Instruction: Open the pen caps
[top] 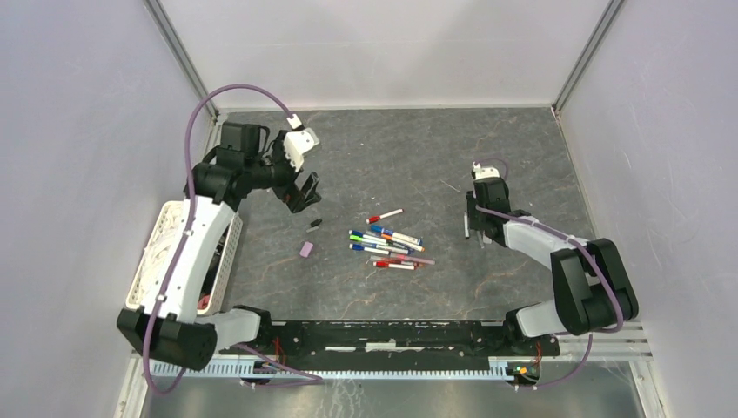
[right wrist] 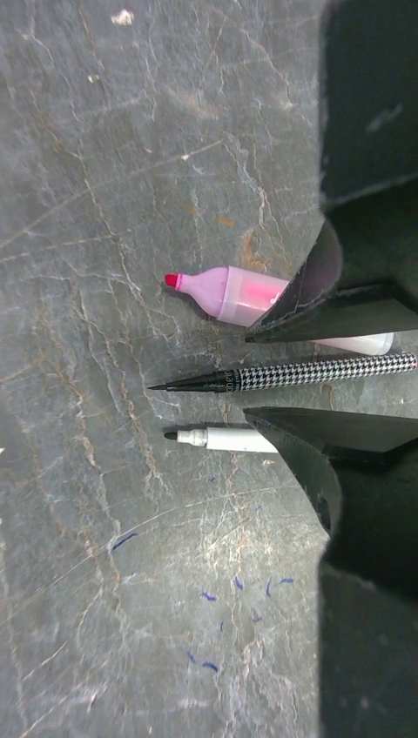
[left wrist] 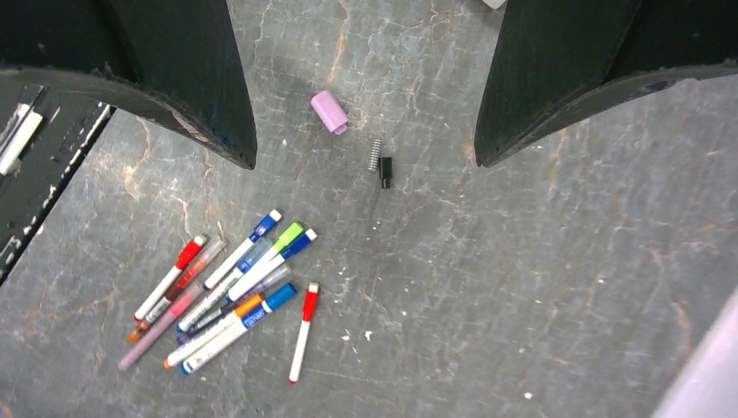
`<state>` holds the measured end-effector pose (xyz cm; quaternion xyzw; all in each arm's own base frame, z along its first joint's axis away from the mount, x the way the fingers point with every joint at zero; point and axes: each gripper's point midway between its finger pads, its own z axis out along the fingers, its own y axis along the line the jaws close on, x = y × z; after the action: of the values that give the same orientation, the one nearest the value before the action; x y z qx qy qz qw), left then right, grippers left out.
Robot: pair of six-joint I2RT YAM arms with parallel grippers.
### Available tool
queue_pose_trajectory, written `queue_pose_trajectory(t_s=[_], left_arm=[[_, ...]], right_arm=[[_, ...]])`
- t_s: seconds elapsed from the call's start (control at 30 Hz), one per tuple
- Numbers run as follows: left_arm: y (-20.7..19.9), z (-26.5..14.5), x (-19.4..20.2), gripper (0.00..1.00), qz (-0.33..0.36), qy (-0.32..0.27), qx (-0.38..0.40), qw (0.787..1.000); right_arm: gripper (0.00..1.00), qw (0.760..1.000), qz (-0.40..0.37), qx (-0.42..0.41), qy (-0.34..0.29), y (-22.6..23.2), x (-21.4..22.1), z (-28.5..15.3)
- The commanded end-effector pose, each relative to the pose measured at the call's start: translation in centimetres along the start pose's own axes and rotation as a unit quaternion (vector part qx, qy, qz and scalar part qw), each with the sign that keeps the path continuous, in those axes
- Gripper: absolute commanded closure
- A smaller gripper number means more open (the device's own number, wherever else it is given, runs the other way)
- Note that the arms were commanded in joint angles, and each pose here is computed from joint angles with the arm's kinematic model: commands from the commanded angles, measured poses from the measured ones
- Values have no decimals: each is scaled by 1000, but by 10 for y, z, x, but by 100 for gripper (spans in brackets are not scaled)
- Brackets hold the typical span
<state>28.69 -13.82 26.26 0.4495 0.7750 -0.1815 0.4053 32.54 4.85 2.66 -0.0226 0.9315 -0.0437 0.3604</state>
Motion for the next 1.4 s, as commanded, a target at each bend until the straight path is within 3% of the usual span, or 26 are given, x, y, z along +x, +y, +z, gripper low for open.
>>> queue_pose_trajectory(t_s=[0.0, 0.1, 0.2, 0.23, 0.27, 0.3, 0.37, 0.5, 0.6, 0.73, 0.8, 0.93, 1.17, 1.37], left_arm=[[7, -22, -21, 0, -11, -41, -60, 997], [7, -25, -21, 0, -11, -41, -65, 997], [-9, -8, -1, 0, -24, -23, -15, 999], [-13, -4, 6, 0, -21, -8, -2, 1000], [-13, -4, 10, 0, -20, 4, -1, 1000], [-11, -5, 12, 0, -18, 14, -2, 1000], [-12, -7, 11, 0, -13, 18, 0, 1000], [-23, -5, 6, 0, -21, 1, 29, 999], [-27, 0, 8, 0, -42, 4, 46, 998], [-24, 7, 13, 0, -63, 19, 49, 997], [-25, 9, 15, 0, -65, 24, 57, 996], [-42, 6, 11, 0, -54, 9, 101, 993], [-50, 3, 14, 0, -52, 11, 120, 991], [-54, -5, 15, 0, -38, 15, 118, 992]], right_arm=[[60, 997, 22, -9, -67, 1, -44, -18], [53, 994, 15, -30, -107, 12, -73, -38], [35, 979, 9, -91, -180, 37, -114, -72], [12, 971, 37, -104, -214, 40, -129, -82], [2, 963, 73, -89, -245, 32, -139, -91], [2, 953, 131, -67, -264, 20, -142, -94], [2, 951, 142, -72, -267, 17, -144, -97], [2, 957, 56, -153, -241, 51, -137, -91], [2, 944, -24, -243, -221, 93, -123, -93], [6, 943, -153, -232, -181, 135, -106, -84], [14, 929, -208, -263, -154, 156, -97, -78], [16, 902, -286, -298, -123, 179, -94, -63], [16, 864, -357, -344, -84, 209, -89, -35], [26, 838, -396, -374, -38, 228, -65, -9]])
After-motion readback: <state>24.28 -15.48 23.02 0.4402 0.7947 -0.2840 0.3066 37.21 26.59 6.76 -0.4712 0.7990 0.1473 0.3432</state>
